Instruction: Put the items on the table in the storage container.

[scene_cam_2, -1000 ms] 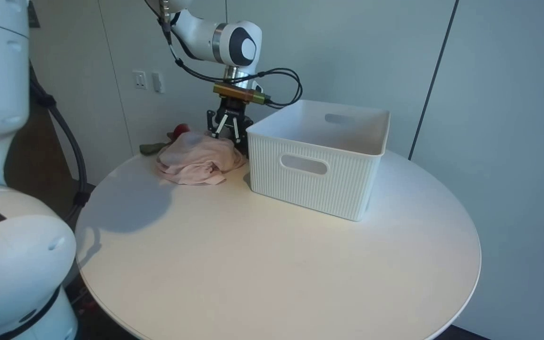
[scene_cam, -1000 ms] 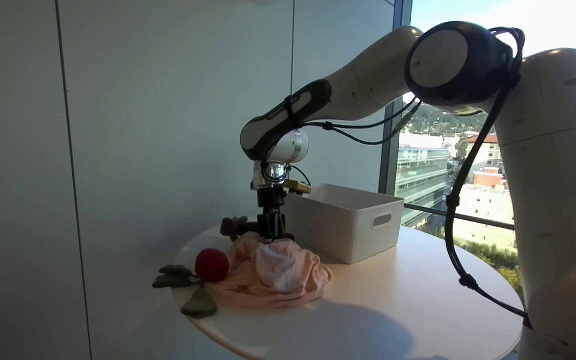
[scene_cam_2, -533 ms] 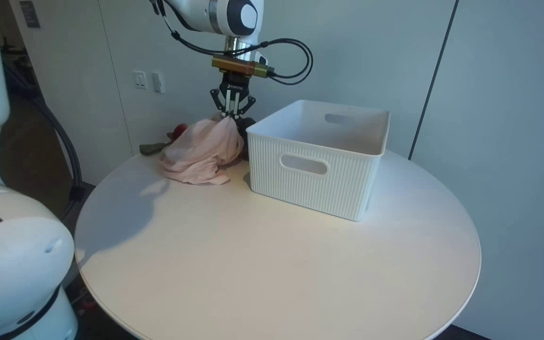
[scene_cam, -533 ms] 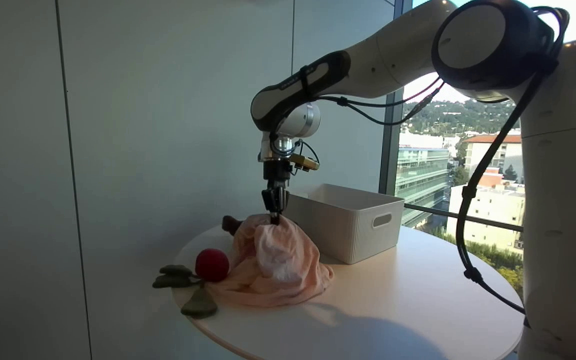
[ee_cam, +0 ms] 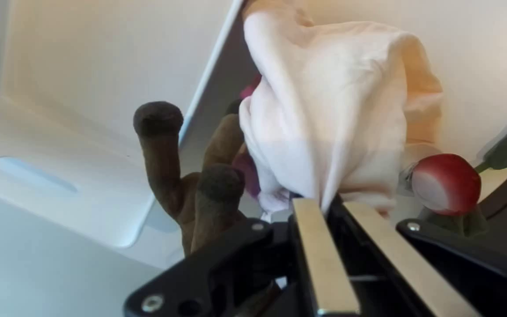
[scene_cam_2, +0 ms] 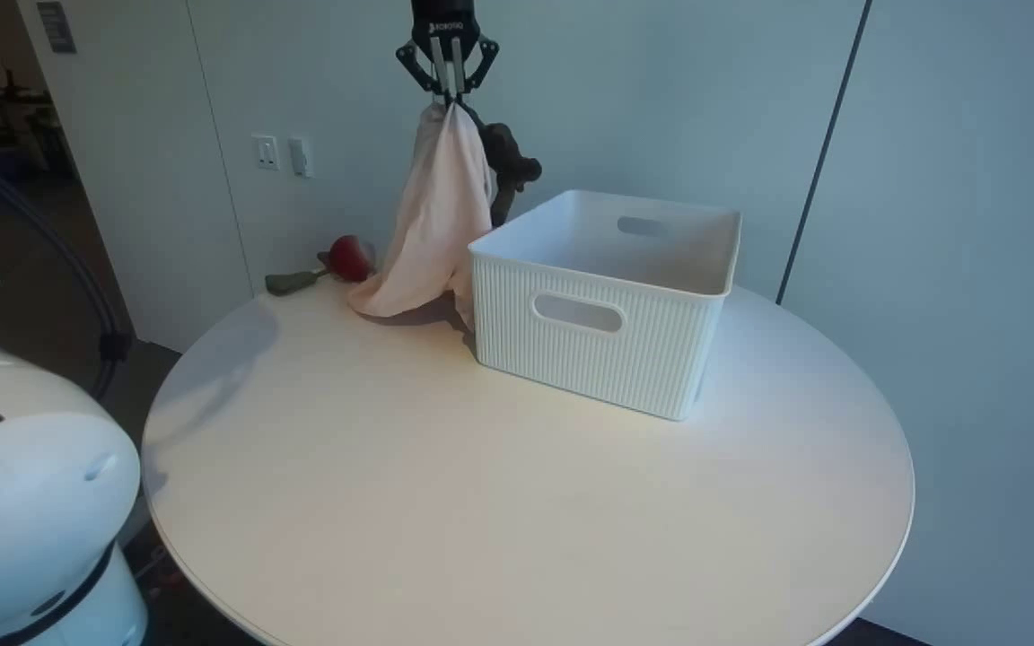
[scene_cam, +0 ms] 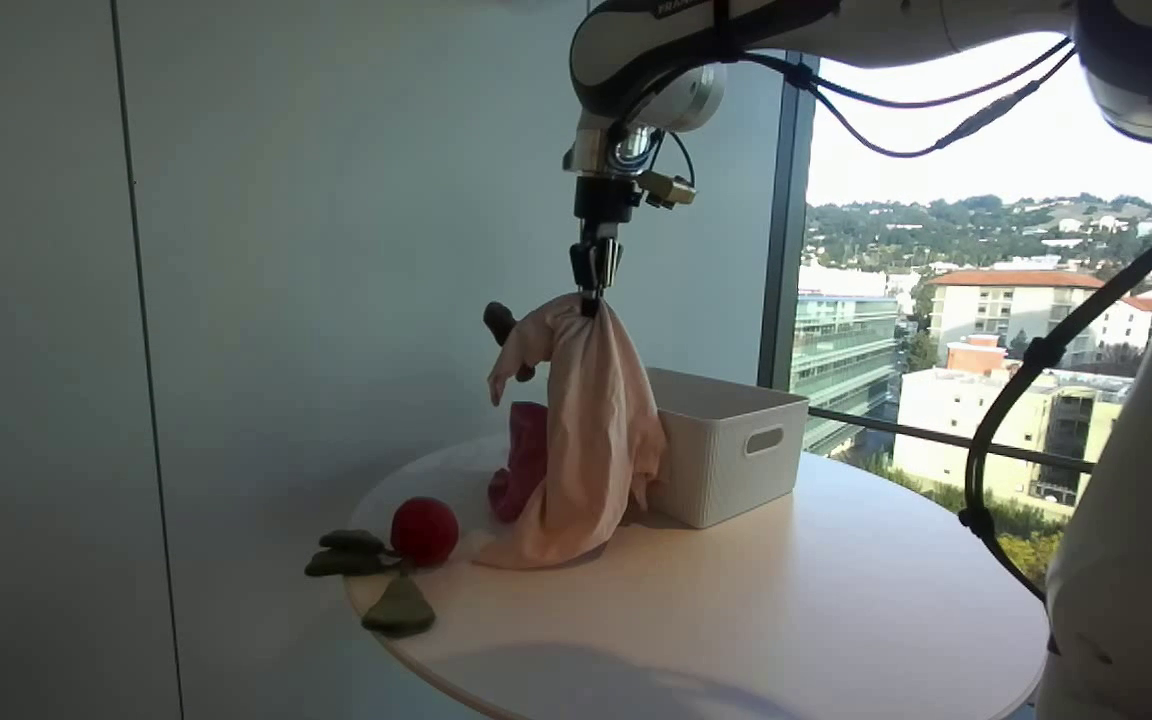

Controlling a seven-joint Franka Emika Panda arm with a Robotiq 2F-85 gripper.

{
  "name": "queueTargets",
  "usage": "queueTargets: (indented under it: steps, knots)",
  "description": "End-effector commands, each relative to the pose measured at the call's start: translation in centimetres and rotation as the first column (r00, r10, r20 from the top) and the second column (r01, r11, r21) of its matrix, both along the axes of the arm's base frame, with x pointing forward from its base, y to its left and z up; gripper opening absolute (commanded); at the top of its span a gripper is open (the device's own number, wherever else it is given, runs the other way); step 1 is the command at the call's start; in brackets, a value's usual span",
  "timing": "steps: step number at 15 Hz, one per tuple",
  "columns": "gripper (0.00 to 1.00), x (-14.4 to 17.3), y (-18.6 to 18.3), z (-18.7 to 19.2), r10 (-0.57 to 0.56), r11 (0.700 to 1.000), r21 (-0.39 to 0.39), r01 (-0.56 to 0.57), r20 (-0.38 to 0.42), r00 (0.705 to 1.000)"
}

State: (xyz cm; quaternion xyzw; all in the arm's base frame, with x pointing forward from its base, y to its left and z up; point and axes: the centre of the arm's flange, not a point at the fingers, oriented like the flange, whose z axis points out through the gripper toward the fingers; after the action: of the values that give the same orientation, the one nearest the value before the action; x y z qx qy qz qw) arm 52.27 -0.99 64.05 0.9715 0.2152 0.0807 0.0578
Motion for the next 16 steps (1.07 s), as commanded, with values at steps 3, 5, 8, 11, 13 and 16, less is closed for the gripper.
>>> queueTargets:
  steps: [3,5,8,11,13,16]
  knots:
    - [0.03,-8.3,-5.8,10.7,-0.108,0.966,-0.21,0.15,0.199,0.974]
    - [0.03,-11.0,-7.9,13.9,-0.135,0.938,-0.276,0.21,0.27,0.953]
    - [0.03,-10.8,-11.7,13.3,-0.193,0.876,-0.359,0.322,0.35,0.917]
    - [0.03,-7.1,-13.9,8.6,-0.254,0.801,-0.409,0.436,0.427,0.868]
    - [0.03,-4.1,-14.9,4.6,-0.295,0.804,-0.364,0.47,0.441,0.847]
    - [0.03,-0.5,-14.7,-1.9,-0.349,0.841,-0.276,0.466,0.383,0.856]
